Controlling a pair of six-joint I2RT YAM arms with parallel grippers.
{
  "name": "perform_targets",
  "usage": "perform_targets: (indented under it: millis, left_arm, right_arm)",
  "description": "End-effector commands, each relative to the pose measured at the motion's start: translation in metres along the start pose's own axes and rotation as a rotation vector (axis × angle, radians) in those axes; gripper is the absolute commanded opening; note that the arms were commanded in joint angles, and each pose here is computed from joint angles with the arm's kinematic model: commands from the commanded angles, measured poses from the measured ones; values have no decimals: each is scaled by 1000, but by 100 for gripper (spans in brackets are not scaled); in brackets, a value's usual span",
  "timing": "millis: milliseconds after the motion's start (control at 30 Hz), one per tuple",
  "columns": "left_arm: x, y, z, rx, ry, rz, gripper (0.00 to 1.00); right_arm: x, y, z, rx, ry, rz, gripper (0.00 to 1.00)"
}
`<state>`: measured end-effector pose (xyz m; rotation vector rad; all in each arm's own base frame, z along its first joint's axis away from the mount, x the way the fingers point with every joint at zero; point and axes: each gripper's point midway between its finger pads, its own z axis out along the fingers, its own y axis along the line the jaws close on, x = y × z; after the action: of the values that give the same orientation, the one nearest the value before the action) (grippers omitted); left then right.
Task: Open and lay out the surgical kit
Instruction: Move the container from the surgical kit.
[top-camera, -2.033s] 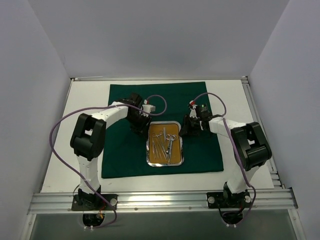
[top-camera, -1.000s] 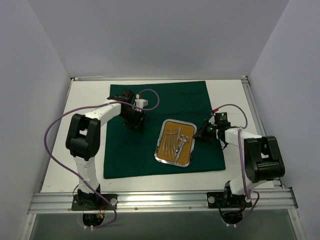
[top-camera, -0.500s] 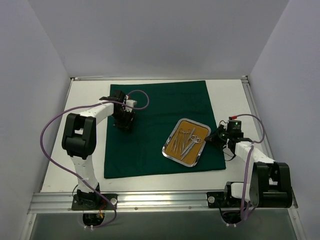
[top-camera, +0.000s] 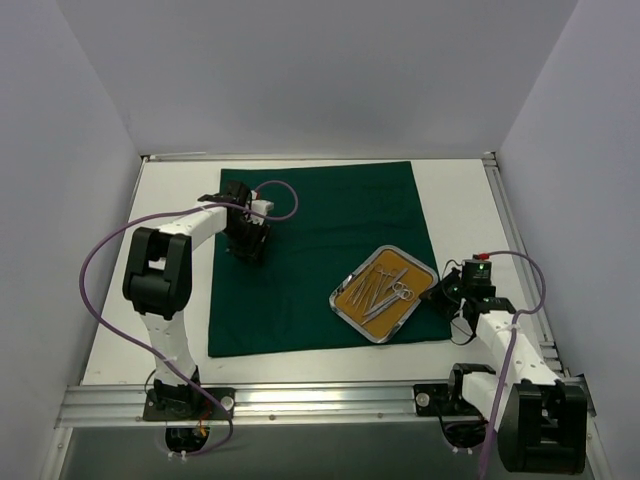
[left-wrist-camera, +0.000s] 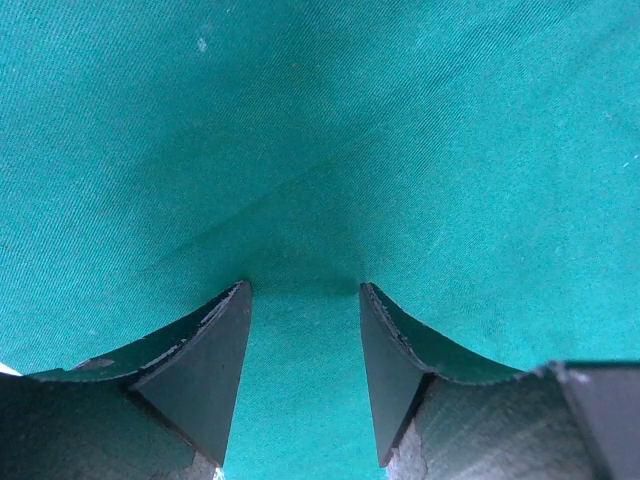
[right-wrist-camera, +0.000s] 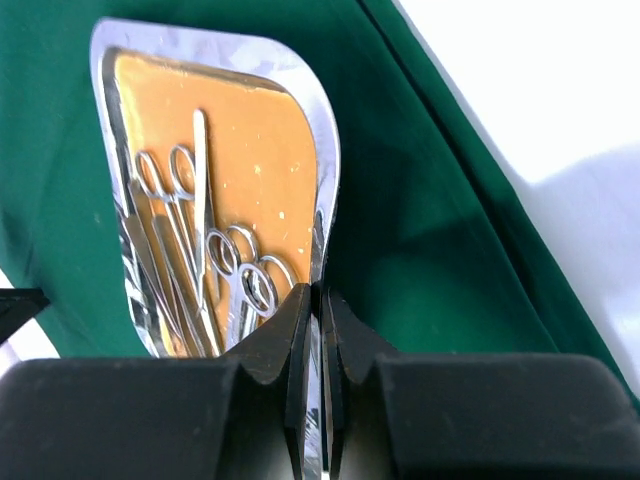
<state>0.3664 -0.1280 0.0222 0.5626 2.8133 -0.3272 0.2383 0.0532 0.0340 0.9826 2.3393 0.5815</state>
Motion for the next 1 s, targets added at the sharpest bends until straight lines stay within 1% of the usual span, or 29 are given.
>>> perform_targets:
  millis: [0,33,100,133,167,233,333,367,400,433,500,533,567,600,633,700,733,767,800,867,900,967]
  left_arm:
    - [-10,10,-4,-32,-49,20,57]
    - [-10,10,-4,-32,-51,19,57]
    - [-12,10,-5,-31,-57,24,57]
    - [-13,10,-6,-30,-59,24,57]
    - [-14,10,-5,-31,-60,24,57]
    - [-16,10,-7,-32,-66,25,57]
    - [-22,2,-15,-17,-84,38,57]
    - [-24,-1,-21,-17,-95,51,57]
    - [-26,-10,-24,1,-102,77,57]
    - [-29,-18,-28,17,-114,96,55]
    - [-32,-39,-38,65,-127,151,53]
    - [-36,-59,-42,92,-132,201,52]
    - [-33,-72,-44,112,-115,236,52]
    - [-33,-84,-46,128,-109,267,52]
    - [-30,-108,-46,162,-100,321,52]
    - [-31,-132,-46,204,-94,367,54]
    - [-30,-145,-45,237,-91,383,56]
    - [-28,-162,-41,262,-77,402,59]
    - [-27,-170,-39,277,-69,410,60]
    - [-20,-193,-30,316,-36,431,62]
    - [-22,-201,-28,324,-40,441,62]
    - [-19,-209,-15,318,-24,460,63]
  right_arm:
    - [18,-26,-13,97,40,17,3]
    - [25,-32,-18,123,66,13,10]
    - [27,-33,-26,124,59,7,15]
    - [31,-37,-30,138,70,7,25]
    - [32,-37,-32,138,70,6,30]
    - [28,-34,-39,143,64,-15,36]
    - [14,-29,-48,173,38,-61,41]
    - [-1,-15,-53,151,3,-86,44]
    - [-6,4,-47,71,10,-102,44]
    - [-10,13,-44,35,11,-114,44]
    - [-27,26,-34,32,11,-156,45]
    - [-39,38,-29,4,-4,-193,45]
    - [-60,56,-30,-13,-42,-240,45]
    - [-66,50,-16,34,-9,-300,44]
    - [-75,53,-10,46,-10,-339,43]
    - [-96,60,7,68,9,-450,43]
    - [-98,62,12,62,33,-486,43]
    - [-93,61,25,47,94,-512,41]
    - [-98,67,27,22,106,-593,36]
    - [-95,62,34,17,149,-646,35]
    - [-94,56,41,31,161,-663,34]
    - [-94,53,48,24,157,-688,34]
